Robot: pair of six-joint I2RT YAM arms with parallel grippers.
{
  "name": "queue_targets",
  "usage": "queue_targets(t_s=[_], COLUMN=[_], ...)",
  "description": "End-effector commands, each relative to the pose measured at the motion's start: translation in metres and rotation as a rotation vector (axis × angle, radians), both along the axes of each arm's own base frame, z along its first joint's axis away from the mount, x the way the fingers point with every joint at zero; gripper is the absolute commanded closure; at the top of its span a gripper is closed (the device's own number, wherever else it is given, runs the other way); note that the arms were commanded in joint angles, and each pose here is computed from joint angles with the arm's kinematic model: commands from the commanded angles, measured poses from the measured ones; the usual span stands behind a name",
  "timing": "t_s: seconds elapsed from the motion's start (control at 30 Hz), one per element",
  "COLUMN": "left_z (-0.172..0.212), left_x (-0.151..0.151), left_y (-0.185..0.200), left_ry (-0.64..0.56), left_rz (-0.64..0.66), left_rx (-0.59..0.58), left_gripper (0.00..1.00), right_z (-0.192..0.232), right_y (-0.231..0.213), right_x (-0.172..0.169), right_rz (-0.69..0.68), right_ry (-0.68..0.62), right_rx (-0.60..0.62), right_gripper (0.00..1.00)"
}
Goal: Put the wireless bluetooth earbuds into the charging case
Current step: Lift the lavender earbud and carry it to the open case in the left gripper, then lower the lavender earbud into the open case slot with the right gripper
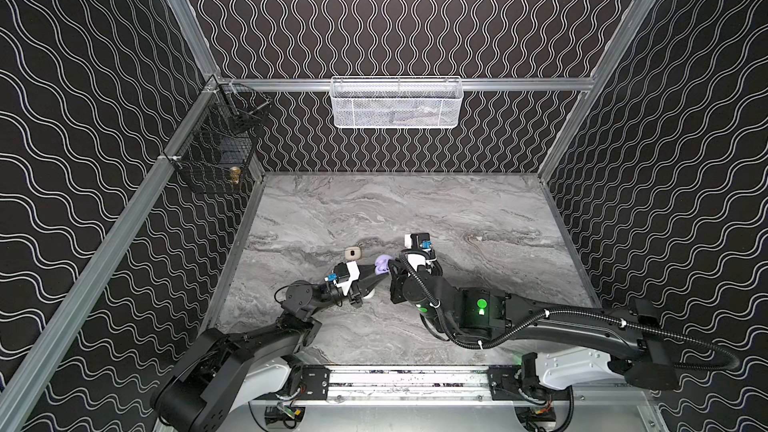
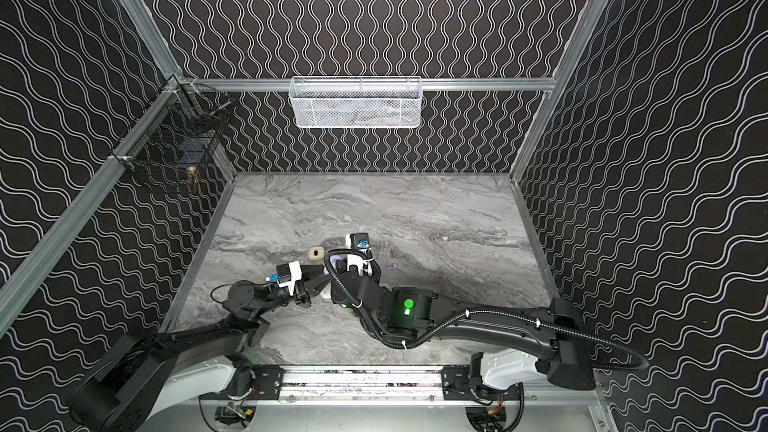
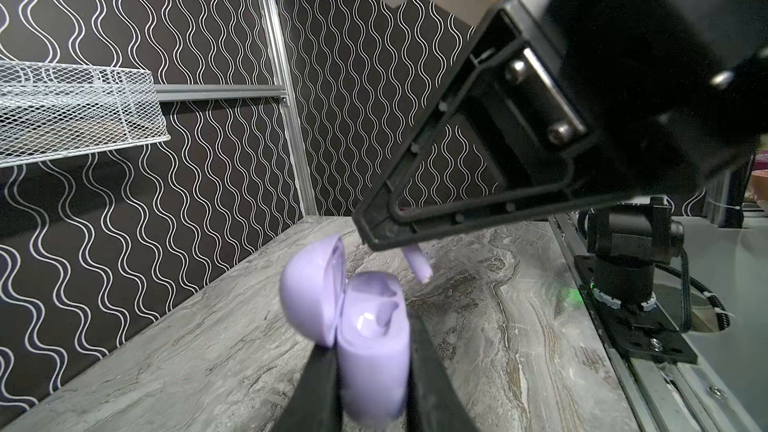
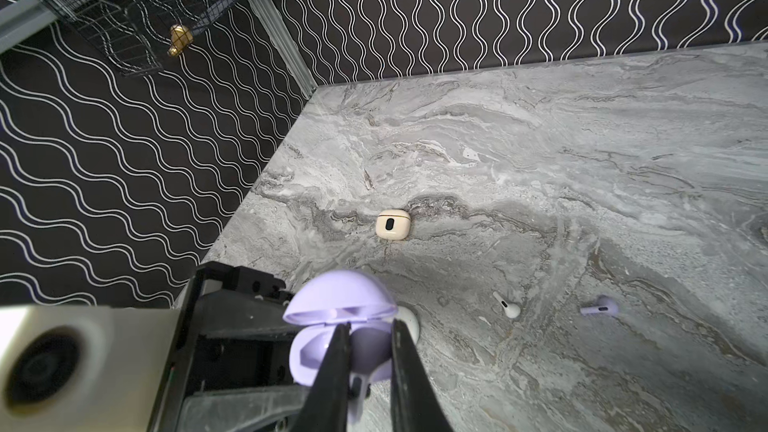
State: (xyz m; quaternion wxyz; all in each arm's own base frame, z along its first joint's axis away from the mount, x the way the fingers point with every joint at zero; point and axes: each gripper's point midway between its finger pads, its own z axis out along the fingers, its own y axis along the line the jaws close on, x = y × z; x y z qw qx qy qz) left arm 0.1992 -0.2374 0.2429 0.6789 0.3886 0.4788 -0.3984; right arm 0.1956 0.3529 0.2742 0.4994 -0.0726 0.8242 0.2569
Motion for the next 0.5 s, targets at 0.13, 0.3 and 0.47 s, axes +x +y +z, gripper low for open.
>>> queue_targets(t_s=[0.13, 0.3, 0.47], left_z=[0.007, 0.009, 0.009], left_x=[-0.003, -0.004, -0.002], left_y=[0.002, 0.003, 0.002], left_ry=[-0.031, -0.034, -0.028], left_rz=[0.002, 0.003, 0.006], left_rx=[-0.017, -0.021, -0.018], left_gripper=[1.00, 1.00, 1.00], right_z=[0.009, 0.014, 0.019], right_y=[0.003, -0.004, -0.012], right_x=[0.007, 0.012, 0.012], right_rz=[-0.046, -0.087, -0.105], right_ry=[-0.030, -0.055, -0.081], right_rx=[0.052, 0.056, 0.087], right_gripper=[0.90, 0.91, 0.92])
